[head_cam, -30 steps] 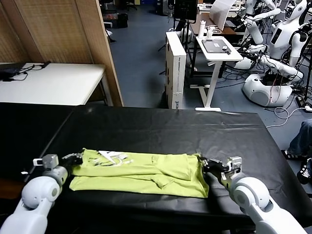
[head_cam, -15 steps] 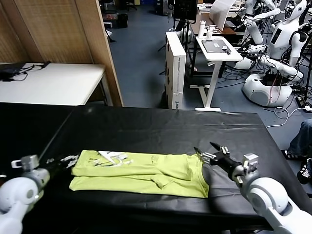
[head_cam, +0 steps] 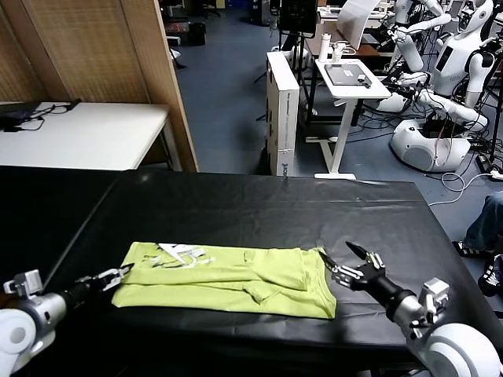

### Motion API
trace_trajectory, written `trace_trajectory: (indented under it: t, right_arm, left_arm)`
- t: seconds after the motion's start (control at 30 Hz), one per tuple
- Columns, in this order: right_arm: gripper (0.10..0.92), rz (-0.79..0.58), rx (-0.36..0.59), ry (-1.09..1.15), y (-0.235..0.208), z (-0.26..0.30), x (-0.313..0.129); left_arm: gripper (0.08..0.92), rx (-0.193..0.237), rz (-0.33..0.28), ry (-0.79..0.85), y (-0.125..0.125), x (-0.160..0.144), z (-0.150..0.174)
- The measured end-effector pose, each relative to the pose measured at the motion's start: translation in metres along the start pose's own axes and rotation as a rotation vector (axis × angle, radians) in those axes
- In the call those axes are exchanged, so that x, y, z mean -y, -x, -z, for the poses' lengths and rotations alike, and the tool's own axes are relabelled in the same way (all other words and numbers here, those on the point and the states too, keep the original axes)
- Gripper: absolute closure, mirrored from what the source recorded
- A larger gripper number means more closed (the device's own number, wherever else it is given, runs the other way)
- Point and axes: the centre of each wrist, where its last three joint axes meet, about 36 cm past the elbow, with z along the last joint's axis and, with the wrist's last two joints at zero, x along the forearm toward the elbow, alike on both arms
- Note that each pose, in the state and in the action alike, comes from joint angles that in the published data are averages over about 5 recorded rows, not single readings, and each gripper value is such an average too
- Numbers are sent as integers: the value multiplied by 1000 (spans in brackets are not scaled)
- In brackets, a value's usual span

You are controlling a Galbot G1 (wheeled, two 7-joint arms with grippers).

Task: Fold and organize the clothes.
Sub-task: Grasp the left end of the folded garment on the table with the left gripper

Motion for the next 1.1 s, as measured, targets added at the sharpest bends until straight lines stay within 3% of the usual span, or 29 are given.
trace_trajectory:
  t: [0.5, 0.7, 0.83, 0.97, 1.1]
  right_arm:
    - [115, 15, 9, 14, -4, 0, -12]
    - [115, 25, 14, 29, -5, 0, -17]
    - [115, 25, 14, 30, -4, -1, -19]
    - [115, 23, 12, 34, -4, -4, -20]
    - [115, 24, 11, 37, -3, -7, -23]
  left_arm:
    - [100, 5, -41, -36, 6, 10, -9]
    - [160, 7, -47, -86, 9, 8, -13]
    - [273, 6, -43, -117, 10, 5, -15]
    - [504, 4, -37, -132, 9, 5, -15]
    - [675, 3, -40, -130, 8, 8, -15]
